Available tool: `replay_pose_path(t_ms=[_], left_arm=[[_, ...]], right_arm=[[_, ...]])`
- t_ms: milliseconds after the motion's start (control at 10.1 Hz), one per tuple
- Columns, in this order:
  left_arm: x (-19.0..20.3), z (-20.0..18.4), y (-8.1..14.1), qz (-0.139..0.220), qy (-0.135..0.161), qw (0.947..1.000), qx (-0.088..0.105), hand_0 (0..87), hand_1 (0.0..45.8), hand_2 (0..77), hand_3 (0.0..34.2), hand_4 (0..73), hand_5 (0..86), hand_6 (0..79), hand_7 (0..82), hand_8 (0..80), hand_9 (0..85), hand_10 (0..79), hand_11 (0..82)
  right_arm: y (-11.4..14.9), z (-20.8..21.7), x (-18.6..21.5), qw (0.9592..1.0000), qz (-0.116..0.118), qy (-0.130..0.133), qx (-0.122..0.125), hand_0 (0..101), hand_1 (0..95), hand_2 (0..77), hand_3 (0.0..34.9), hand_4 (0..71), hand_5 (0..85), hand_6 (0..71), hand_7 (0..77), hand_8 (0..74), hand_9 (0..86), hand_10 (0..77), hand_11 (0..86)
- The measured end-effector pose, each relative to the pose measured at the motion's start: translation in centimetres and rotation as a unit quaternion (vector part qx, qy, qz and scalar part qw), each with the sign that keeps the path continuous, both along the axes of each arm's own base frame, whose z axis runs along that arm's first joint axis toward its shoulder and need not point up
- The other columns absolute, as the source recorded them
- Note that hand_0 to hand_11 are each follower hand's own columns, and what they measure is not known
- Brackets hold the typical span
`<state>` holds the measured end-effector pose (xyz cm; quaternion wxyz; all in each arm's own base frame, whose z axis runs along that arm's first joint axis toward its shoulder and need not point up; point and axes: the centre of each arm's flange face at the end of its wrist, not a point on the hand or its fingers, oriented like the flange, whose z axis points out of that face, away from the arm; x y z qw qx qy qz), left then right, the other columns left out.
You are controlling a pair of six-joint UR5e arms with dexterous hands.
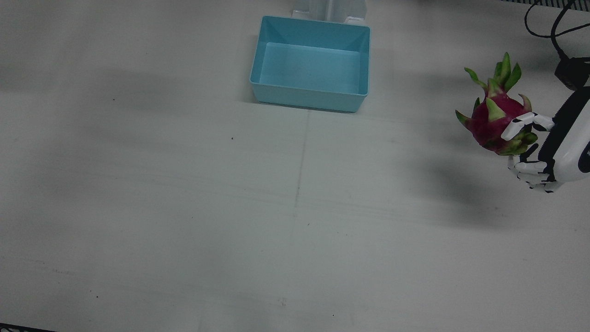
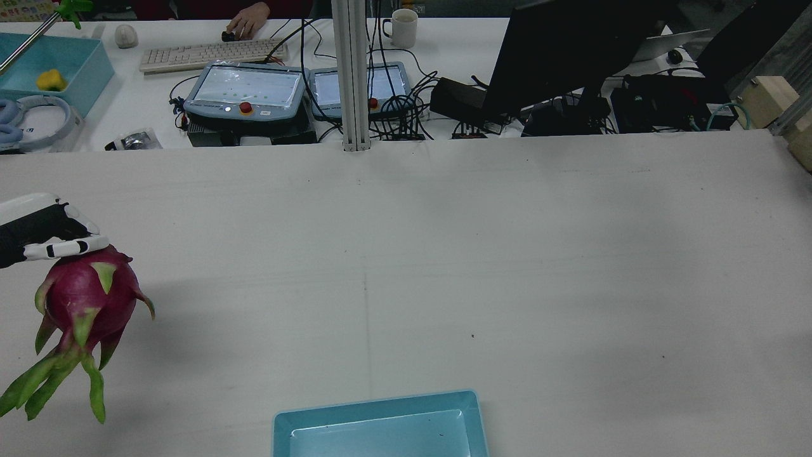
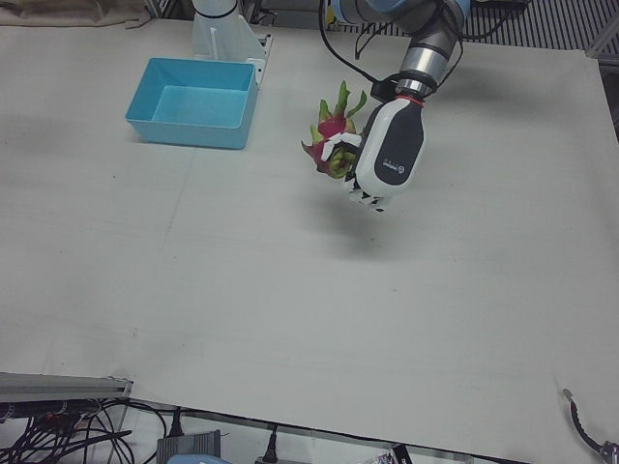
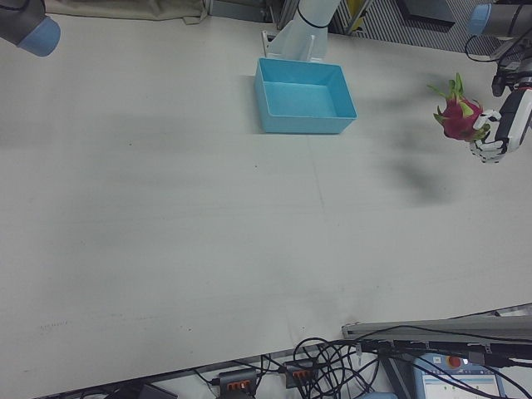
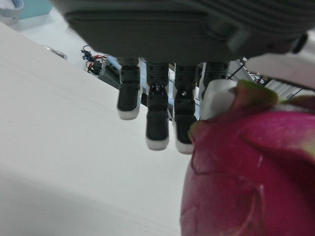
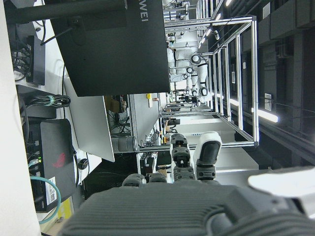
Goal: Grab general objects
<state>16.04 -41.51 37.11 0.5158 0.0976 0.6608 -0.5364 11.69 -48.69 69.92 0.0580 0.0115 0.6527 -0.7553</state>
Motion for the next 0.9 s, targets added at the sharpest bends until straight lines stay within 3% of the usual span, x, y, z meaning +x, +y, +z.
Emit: replay_pose_path(t_ms=[100, 299, 597, 896], left_arm=[[0.3, -2.0, 0.1, 0.011, 0.008, 0.9999, 0.008, 35.5, 0.0, 51.8, 0.0, 64.9, 72.5, 69.3, 47.5, 57.3, 51.3, 14.2, 70.4], [1.8, -5.6, 0.7, 0.041, 0.027, 0.9984, 0.028, 38.1, 0.0, 51.8, 0.0, 64.9, 74.2, 69.8, 50.7, 57.3, 51.3, 14.2, 70.4], [8.4, -11.0, 3.1, 0.115, 0.067, 0.9887, 0.069, 39.7, 0.0, 51.8, 0.0, 66.0, 74.7, 69.8, 52.9, 57.3, 51.3, 14.2, 70.4], [12.5, -14.9, 5.2, 0.146, 0.087, 0.982, 0.082, 41.7, 0.0, 51.8, 0.0, 68.2, 74.7, 69.3, 56.2, 57.3, 51.8, 14.2, 70.4]], right_arm=[[0.0, 0.0, 0.0, 1.0, 0.0, 0.0, 0.0, 0, 5.4, 1.6, 0.0, 0.0, 73.6, 0.0, 0.0, 0.0, 1.1, 0.0, 0.5], [0.0, 0.0, 0.0, 1.0, 0.0, 0.0, 0.0, 0, 5.4, 1.6, 0.0, 0.0, 73.6, 0.0, 0.0, 0.0, 1.1, 0.0, 0.5], [0.0, 0.0, 0.0, 1.0, 0.0, 0.0, 0.0, 0, 5.4, 1.6, 0.0, 0.0, 73.6, 0.0, 0.0, 0.0, 1.1, 0.0, 0.5], [0.0, 0.0, 0.0, 1.0, 0.0, 0.0, 0.0, 0, 5.4, 1.6, 0.0, 0.0, 73.6, 0.0, 0.0, 0.0, 1.1, 0.0, 0.5]])
